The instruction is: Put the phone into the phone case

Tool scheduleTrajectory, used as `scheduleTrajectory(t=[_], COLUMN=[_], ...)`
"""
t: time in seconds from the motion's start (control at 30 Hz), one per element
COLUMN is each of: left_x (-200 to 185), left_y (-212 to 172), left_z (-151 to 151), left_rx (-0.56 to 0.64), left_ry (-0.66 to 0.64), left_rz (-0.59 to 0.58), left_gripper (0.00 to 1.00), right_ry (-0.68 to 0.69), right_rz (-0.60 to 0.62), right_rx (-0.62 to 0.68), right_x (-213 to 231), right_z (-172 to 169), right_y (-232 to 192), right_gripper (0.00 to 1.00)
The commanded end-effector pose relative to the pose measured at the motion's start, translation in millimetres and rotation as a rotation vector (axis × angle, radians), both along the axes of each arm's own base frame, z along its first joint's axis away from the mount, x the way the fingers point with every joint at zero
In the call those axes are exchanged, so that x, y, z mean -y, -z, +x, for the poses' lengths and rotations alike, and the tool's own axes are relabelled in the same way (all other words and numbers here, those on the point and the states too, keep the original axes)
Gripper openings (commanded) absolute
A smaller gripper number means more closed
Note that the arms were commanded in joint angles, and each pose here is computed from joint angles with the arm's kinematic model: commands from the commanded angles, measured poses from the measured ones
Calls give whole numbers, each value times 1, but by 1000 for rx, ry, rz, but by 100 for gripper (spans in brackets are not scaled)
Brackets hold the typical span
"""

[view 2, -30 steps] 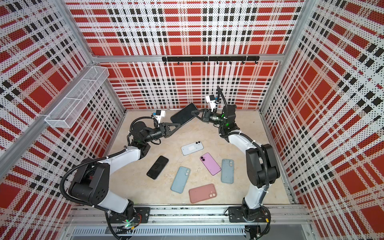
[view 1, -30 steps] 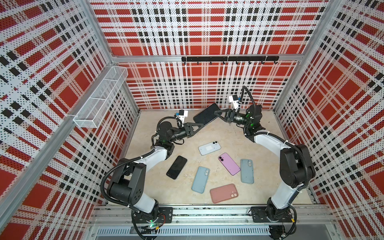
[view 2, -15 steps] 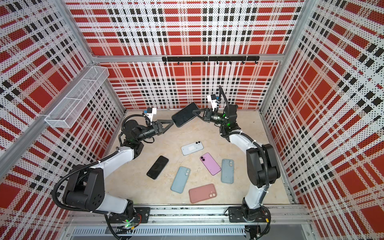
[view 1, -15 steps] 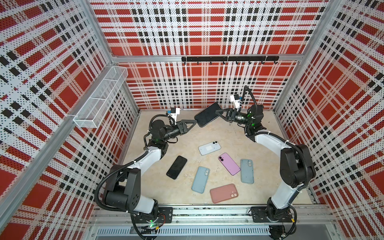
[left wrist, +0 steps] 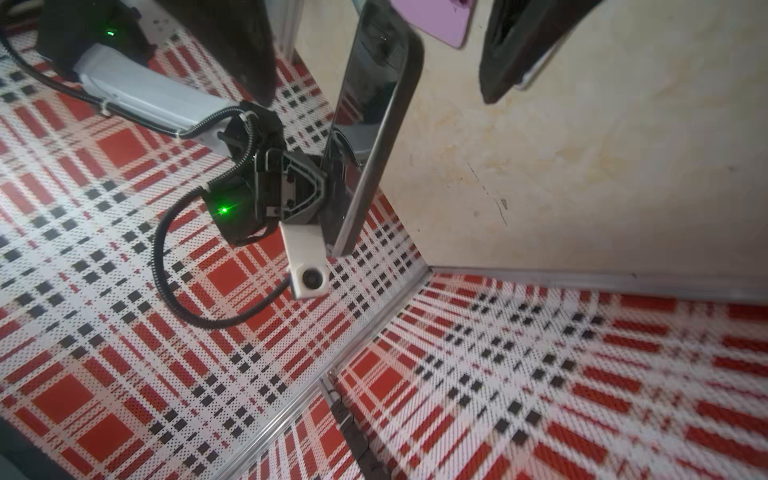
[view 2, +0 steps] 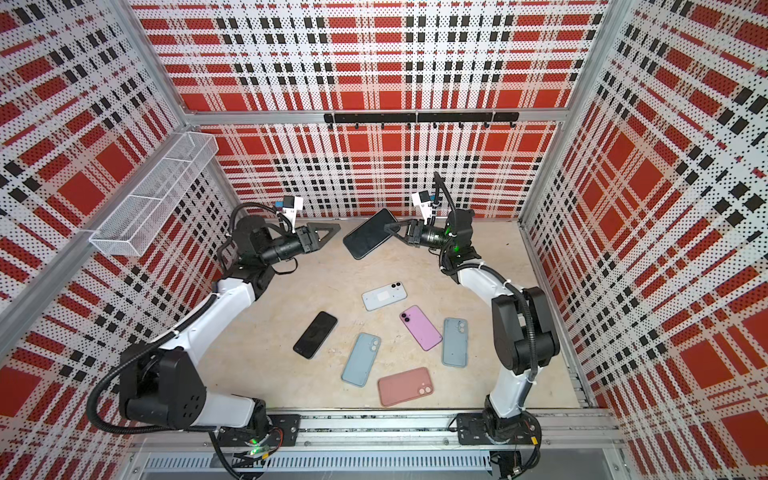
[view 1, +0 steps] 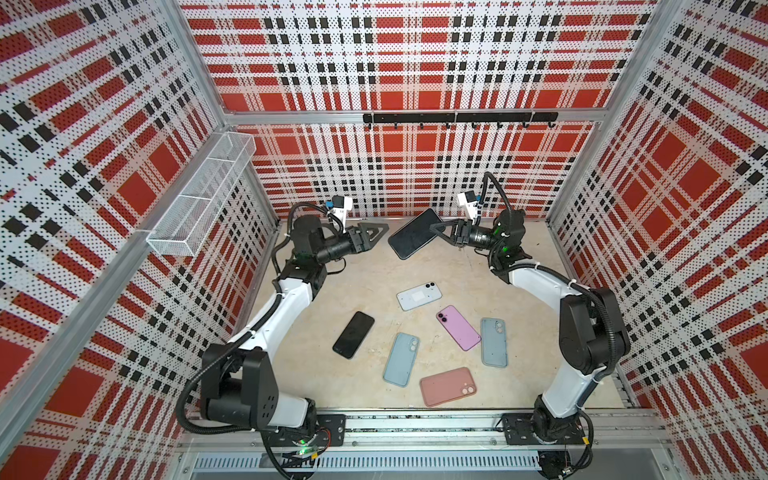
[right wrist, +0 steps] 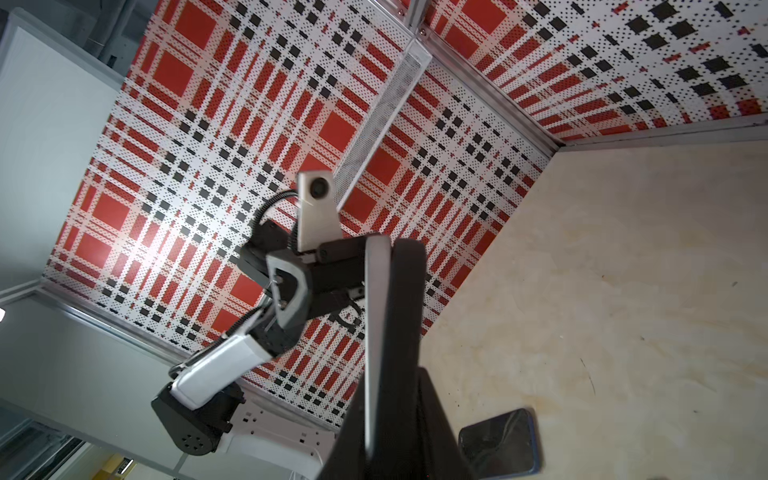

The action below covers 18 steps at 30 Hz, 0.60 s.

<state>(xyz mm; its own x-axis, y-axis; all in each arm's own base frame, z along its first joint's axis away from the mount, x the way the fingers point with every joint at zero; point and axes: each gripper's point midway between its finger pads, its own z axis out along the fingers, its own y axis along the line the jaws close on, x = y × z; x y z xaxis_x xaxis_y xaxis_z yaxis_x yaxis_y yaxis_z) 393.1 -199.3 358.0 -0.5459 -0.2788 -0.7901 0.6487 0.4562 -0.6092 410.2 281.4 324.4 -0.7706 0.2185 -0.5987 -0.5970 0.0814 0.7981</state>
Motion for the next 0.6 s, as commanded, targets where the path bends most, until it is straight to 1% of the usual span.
scheduleTrajectory(t=[0.0,0.07,0.1,0.13,0.2,0.37,0.5,0.57], left_x=[17,34,36,52,64,73,71,70], left_y=[17,30,38,44,54,68,66,64], left_z=[-24,-28,-26,-33,-36,-43,-51,-55], left_rx=[33,10,-7,-13,-23,-44,-40,-33], left_ry=[82,163,178,227,266,309,327,326], left_rz=[294,372,390,402,418,425,405,396], left_gripper=[86,86,86,86,84,78,72,72], right_ry=[-55,-93,-112,-130,-177,-280,-330,-342], right_rz=[-49,-79,-85,-86,-75,-46,-11,4], right_rx=[151,170,184,194,222,271,312,315], right_x=[-7,-13,-17,-19,-22,-24,-21,-20], right_z=[-23,-31,-36,-40,-51,-78,-93,-94], right_y=[-23,-20,-20,-21,-25,-33,-43,-46], right_gripper=[0,0,0,0,0,0,0,0])
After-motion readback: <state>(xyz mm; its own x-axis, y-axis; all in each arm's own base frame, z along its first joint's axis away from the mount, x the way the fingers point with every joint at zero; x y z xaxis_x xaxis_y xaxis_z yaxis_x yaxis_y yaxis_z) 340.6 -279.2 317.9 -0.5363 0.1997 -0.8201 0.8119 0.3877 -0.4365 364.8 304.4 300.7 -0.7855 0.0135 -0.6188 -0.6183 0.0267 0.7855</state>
